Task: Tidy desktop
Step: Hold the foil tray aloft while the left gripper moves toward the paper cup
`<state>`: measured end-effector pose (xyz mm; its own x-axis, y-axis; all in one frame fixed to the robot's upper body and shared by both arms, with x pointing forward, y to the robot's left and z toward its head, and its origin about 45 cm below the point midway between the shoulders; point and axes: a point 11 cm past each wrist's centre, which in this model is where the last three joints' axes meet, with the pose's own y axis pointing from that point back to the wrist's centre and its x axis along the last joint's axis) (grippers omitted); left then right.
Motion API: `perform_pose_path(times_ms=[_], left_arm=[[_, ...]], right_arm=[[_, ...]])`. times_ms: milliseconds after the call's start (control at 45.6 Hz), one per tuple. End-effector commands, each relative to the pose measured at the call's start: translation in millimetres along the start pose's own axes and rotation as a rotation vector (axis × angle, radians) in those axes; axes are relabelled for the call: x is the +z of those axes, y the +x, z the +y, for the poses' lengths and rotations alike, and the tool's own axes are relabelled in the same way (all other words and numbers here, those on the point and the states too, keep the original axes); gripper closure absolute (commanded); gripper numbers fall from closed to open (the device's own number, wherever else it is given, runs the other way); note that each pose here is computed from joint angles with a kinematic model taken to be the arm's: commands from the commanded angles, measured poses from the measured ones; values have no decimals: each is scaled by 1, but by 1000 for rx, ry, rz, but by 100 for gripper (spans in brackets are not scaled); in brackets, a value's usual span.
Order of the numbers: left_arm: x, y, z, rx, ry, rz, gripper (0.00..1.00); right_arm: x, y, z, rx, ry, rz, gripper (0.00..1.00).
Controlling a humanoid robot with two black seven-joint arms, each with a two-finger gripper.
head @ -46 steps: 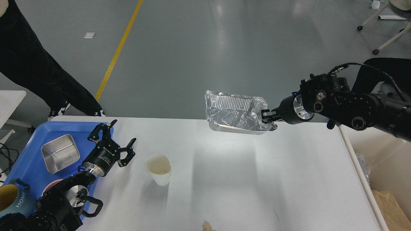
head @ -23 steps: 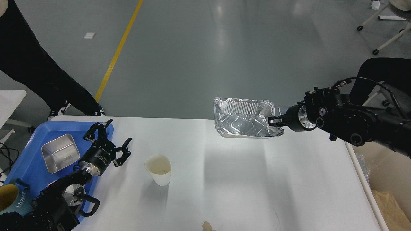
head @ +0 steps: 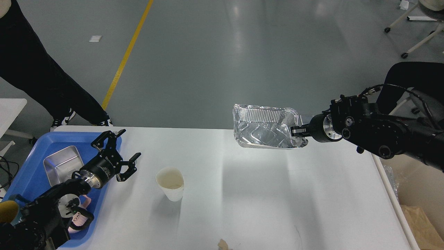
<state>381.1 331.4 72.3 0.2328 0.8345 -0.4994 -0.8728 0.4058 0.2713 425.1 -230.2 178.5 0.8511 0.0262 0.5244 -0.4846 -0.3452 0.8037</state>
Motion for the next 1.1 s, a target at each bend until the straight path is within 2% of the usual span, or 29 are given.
perform_pose_path(times_ms=[0, 131, 329, 526, 657, 833, 1074], left_arm=[[38, 4, 12, -68, 28, -118, 4], [94, -17, 41, -132, 75, -298, 4], [126, -75, 121, -139, 242, -526, 5], [184, -86, 211, -24, 350, -700, 6], [230, -99, 256, -54, 374, -783, 5], [256, -111, 285, -40, 409, -847, 4], [256, -105, 285, -15, 475, -931, 4]], right_arm=[[-1, -1, -1, -3, 2, 2, 100], [1, -5, -4, -10, -1, -6, 100], [-11, -9, -14, -19, 15, -1, 100], [-20, -5, -16, -17, 25, 11, 100], [-22, -3, -15, -13, 27, 15, 100], [-25, -4, -17, -16, 33, 17, 100], [-31, -3, -20, -16, 40, 21, 100]])
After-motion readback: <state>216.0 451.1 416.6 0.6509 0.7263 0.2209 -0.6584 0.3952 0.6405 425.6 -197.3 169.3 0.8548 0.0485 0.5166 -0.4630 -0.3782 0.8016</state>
